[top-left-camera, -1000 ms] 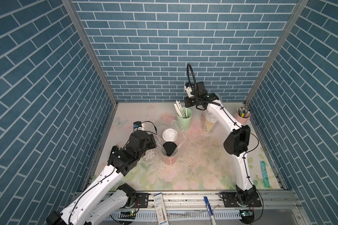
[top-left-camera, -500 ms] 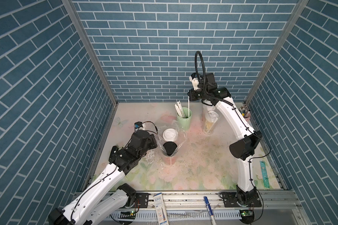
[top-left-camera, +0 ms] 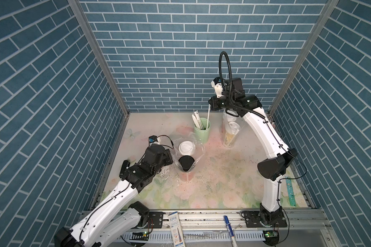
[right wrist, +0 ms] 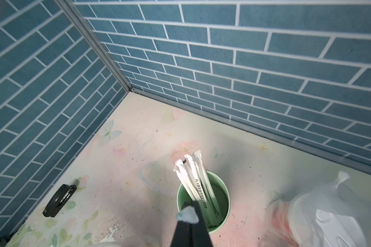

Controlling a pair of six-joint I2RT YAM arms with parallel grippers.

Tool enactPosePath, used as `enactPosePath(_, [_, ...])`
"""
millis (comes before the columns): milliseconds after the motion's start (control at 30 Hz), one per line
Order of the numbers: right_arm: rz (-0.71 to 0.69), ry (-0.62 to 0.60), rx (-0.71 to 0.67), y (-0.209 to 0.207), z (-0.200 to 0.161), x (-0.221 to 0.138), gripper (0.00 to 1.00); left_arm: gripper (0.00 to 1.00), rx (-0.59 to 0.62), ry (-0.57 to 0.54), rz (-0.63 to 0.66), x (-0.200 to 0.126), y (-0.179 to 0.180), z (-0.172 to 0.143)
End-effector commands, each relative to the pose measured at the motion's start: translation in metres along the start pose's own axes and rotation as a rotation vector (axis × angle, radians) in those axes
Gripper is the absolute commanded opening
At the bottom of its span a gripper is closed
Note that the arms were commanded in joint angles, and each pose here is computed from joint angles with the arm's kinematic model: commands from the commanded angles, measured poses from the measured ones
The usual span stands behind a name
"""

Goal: Pack milk tea into plastic carrier bags
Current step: Pick up the straw from the container, then place the straw in the plastic carrier bag.

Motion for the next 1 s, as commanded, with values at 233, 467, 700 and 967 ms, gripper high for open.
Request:
enactPosePath(233, [0.132,-0.138,-0.081,0.043,0.028,-0.068,0.00,0.00,0.002,0.020,0.024,-0.002,0.010,-0.009])
enactPosePath(467, [0.320,-0.153,-0.145,0.102,0.009,-0.120,0.00,0.00,0.003,-0.003,0.010,-0.010,0.012,-0.008])
enactPosePath(700, [0.534,-0.076,-0.163,0.158,-0.041,-0.150,0.00,0.00,0.043,0.017,-0.016,-0.013,0.007,-0.007])
enactPosePath(967, [0.599,-0.047,-0.148,0.178,-0.075,-0.154,0.00,0.00,0.064,0.027,-0.054,-0.013,0.001,-0.007])
Point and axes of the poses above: each gripper's point midway between its finger pads, its own x axis out along the fingers, its own y axis along the line the jaws close on, z = x × y, the point moved 4 cm from there along -x, back along the fingers
